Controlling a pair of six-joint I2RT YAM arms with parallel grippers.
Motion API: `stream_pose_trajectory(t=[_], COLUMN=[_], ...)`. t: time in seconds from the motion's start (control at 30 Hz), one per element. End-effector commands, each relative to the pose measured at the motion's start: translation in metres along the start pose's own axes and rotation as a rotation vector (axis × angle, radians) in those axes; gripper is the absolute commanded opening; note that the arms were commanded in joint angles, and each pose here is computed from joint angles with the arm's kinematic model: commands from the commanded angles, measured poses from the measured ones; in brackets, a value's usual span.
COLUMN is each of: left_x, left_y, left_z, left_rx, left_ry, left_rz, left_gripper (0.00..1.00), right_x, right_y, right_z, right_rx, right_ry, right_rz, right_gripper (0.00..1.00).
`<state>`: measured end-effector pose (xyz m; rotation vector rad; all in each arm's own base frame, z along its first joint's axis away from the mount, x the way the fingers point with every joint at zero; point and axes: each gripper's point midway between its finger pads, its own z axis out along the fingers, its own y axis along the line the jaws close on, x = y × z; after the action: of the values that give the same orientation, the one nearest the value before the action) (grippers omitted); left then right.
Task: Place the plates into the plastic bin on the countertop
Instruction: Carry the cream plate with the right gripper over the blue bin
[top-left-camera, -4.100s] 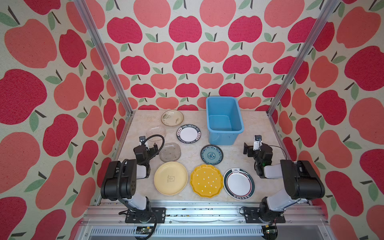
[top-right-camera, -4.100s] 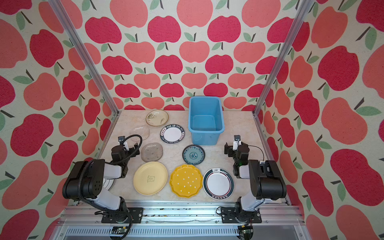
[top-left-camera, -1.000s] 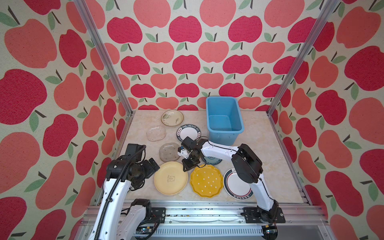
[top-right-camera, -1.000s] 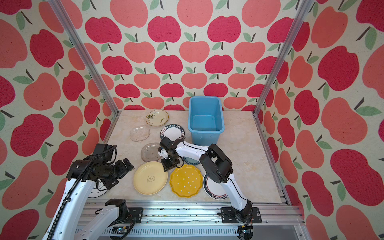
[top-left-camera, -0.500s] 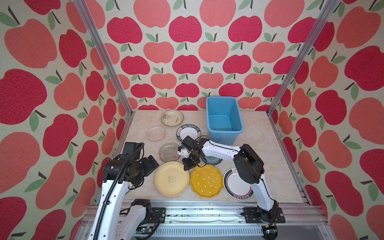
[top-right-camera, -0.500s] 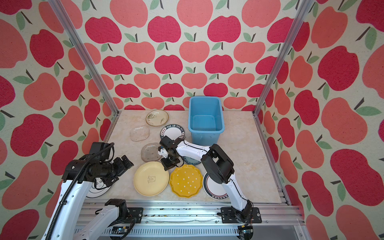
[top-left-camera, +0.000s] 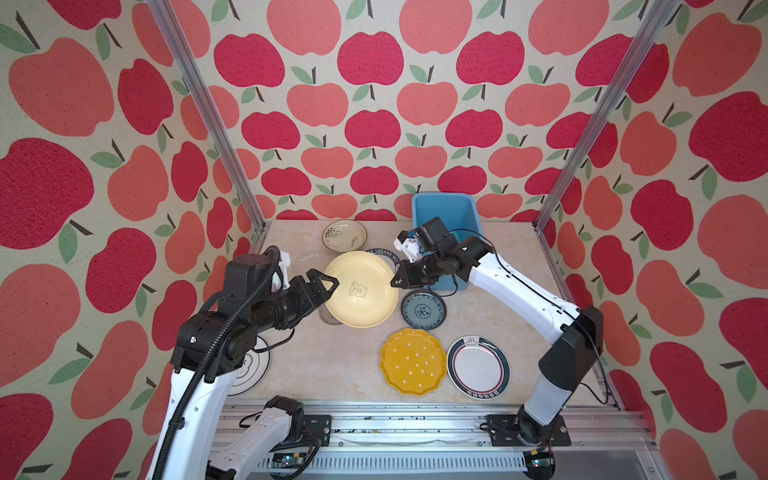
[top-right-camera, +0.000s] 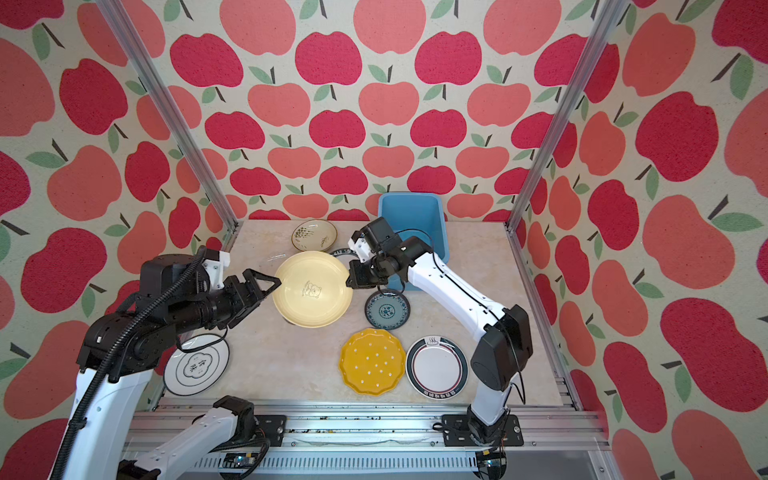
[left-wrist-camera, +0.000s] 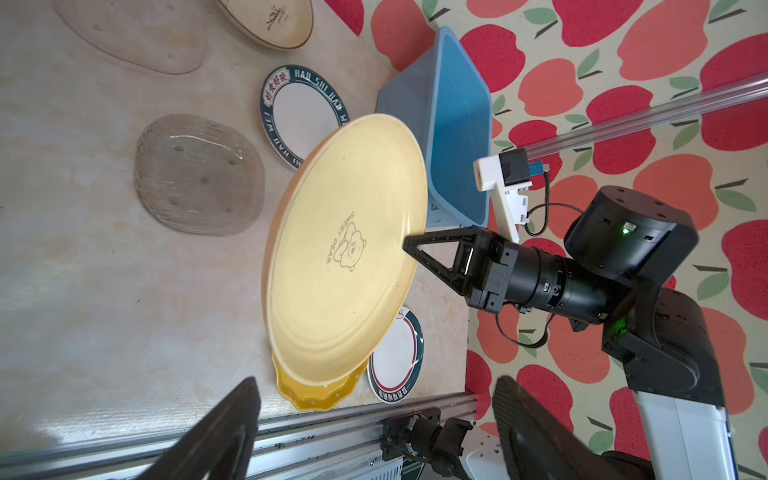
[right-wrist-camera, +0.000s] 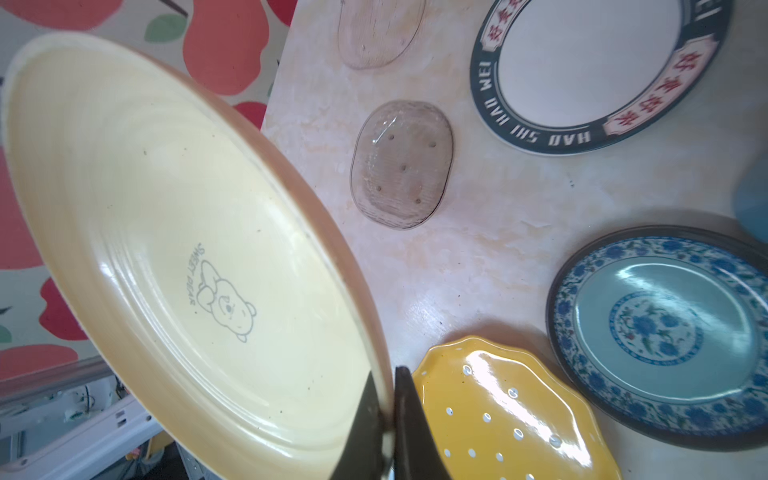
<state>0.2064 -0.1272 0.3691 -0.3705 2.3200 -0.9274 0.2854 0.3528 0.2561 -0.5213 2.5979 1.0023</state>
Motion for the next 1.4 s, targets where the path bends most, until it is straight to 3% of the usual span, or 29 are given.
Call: stream_pose_trajectory(t=[0.0,0.13,0.33,0.43,0.5,0.77,0.9,1.13,1.37], left_x=[-0.017,-0.020,-0.005,0.008,0.013,0.015,0.006,-0.013,-0.028], left_y=[-0.027,-0.063,-0.099,-0.105,-0.099,-0.082,-0.072,-0.062,-0.059], left_z=[0.021,0.067,0.104,0.114,0.118,0.085,0.084,0.106,0.141], left_rx=[-0.019,-0.039,-0.038,-0.003,-0.003,0.047,0.071,0.075,0.043], left_ry=[-0.033,-0.006,-0.026,-0.062,-0.098,-0.184,-0.152,-0.123,-0.089], left_rz=[0.128,0.253,0.363,0.443,0.432,0.342,0.309,0.279,0.306], left_gripper=[0.90,0.91,0.91,0.91,0.91,0.91,0.92,0.92,0.92], right_x=[-0.029,-0.060,-0.073,-0.080,-0.081,-0.091,-0.103,-0.113,-0.134], right_y=[-0.022,-0.063,-0.129,-0.145,-0.151,-0.153,-0.151,-0.172,-0.195], right_z=[-0.048,-0.093,-0.130,-0.138,-0.143,-0.134,-0.123,-0.090,-0.063], right_rx=[-0.004,-0.002,0.069,0.098,0.120,0.122,0.112,0.158,0.237], right_ry=[-0.117,-0.275,-0.447,-0.478,-0.513,-0.584,-0.611,-0.595,-0.591], right_rz=[0.206,0.402,0.700,0.750,0.781,1.021,1.118,1.293,1.355], right_gripper=[0.00,0.00,0.00,0.00,0.00,0.00,0.00,0.00,0.00])
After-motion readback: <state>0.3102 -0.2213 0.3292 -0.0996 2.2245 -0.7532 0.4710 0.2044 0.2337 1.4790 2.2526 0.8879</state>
